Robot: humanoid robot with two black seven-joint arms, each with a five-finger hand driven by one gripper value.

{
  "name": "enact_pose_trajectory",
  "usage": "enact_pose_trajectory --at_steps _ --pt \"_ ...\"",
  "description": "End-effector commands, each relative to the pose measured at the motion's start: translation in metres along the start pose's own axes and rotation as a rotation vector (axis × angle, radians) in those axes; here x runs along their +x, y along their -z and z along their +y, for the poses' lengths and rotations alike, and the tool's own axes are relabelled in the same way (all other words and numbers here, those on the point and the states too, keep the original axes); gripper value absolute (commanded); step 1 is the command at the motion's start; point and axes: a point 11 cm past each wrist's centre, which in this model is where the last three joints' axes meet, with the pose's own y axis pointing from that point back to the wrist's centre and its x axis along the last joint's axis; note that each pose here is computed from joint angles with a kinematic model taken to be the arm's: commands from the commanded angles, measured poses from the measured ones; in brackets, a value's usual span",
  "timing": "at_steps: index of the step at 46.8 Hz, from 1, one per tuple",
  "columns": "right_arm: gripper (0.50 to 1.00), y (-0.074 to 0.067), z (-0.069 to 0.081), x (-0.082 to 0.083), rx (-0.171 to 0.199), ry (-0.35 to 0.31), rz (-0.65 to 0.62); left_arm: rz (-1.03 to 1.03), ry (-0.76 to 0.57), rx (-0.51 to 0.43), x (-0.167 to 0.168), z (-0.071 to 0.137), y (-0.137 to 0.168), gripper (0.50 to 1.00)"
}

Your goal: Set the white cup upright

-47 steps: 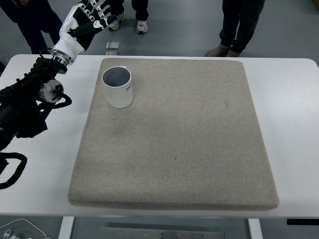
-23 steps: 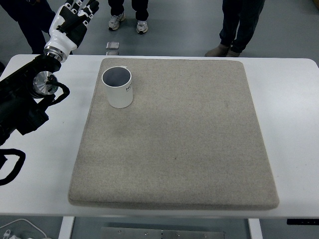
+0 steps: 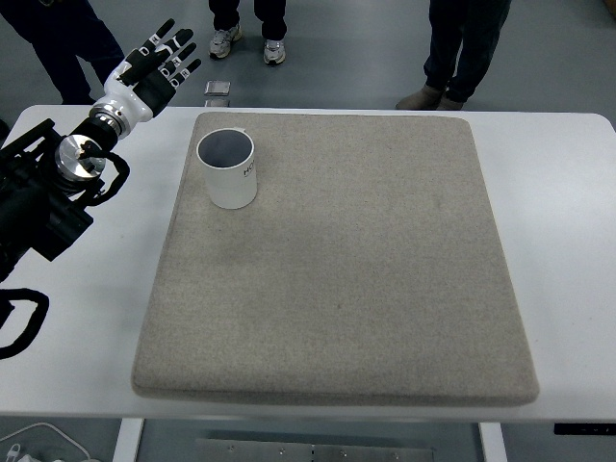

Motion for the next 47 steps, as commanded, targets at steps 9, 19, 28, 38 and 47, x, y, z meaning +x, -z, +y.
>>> enact_pose_trajectory --at_steps 9,19,28,38,47 --pt "0.930 0.000 0.000 -0.001 0.000 0.003 0.000 0.101 -0.037 0.002 0.005 0.000 -0.001 0.988" --pt "0.930 0.000 0.000 -0.002 0.000 0.006 0.001 0.171 -0.064 0.017 0.002 -0.003 0.013 0.990" --pt "0.930 0.000 0.000 -0.002 0.000 0.006 0.002 0.227 -0.066 0.008 0.003 -0.002 0.018 0.992" --pt "0.930 -0.001 0.000 -0.002 -0.001 0.006 0.002 0.229 -0.064 0.010 0.002 -0.003 0.019 0.992" --pt "0.930 -0.001 0.000 -0.002 -0.001 0.006 -0.001 0.225 -0.062 0.011 0.001 -0.003 0.020 0.992"
